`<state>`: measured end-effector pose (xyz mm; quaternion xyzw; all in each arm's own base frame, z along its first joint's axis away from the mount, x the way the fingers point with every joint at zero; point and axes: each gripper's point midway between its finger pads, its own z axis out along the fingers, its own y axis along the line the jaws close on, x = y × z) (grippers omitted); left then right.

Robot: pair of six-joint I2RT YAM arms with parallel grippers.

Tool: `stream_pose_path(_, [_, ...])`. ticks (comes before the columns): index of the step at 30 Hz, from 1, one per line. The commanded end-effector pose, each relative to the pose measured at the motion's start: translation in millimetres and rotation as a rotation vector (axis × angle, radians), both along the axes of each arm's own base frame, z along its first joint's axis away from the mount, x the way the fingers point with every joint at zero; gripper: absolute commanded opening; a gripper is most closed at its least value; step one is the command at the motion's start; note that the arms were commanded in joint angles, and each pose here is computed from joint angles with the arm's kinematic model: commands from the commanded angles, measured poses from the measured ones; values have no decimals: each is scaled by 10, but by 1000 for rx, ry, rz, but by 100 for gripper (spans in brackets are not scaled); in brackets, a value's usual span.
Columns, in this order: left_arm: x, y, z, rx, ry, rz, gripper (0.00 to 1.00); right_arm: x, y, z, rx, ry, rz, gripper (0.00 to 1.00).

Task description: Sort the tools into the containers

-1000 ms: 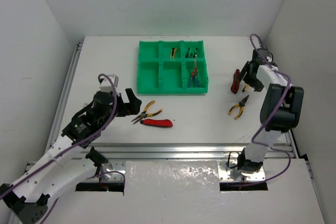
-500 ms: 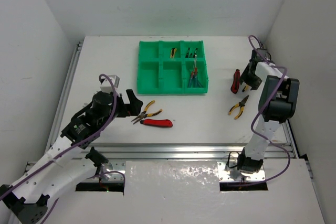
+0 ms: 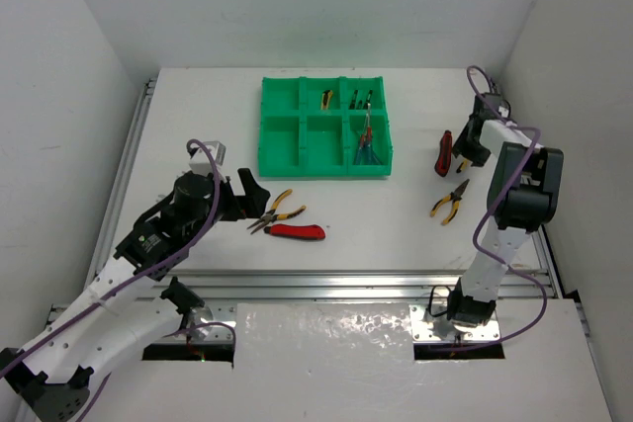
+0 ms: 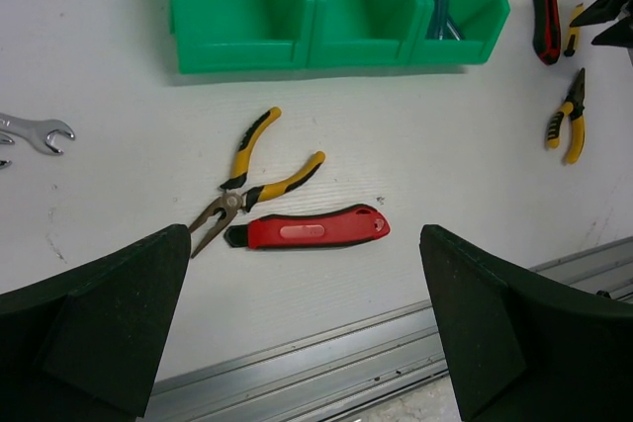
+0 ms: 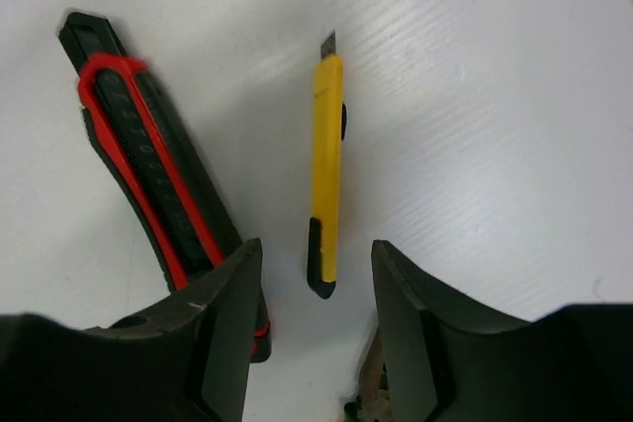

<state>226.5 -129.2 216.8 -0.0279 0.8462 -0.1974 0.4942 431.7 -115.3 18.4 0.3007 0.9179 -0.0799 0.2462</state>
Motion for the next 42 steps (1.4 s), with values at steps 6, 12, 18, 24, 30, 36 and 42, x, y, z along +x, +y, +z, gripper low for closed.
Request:
stream_pose_path(6, [29, -56, 156, -31, -56, -26, 100, 93, -37, 178, -51, -190, 28, 52])
stream_pose_path(12, [18, -71, 173, -37, -62, -37, 100, 113, -59, 65, -62, -214, 13, 46])
stream_pose_path(18, [19, -72, 169, -36, -61, -39, 100, 76, -39, -250, -30, -150, -3, 36])
stream_pose_path(24, [21, -85, 168, -37, -60, -44, 100, 23, -32, -338, -34, -141, -3, 21])
stream_pose_path(30, [32, -80, 152, -31, -56, -40, 100, -36, -28, 15, -55, -244, -22, 4])
stream_pose_path(36, [37, -67, 161, -30, -57, -30, 100, 21, 142, 562, -56, -400, 16, 3])
stream_pose_path(42, [11, -9, 256, -50, -91, -10, 100, -49, 575, 1000, -68, -535, 87, 2])
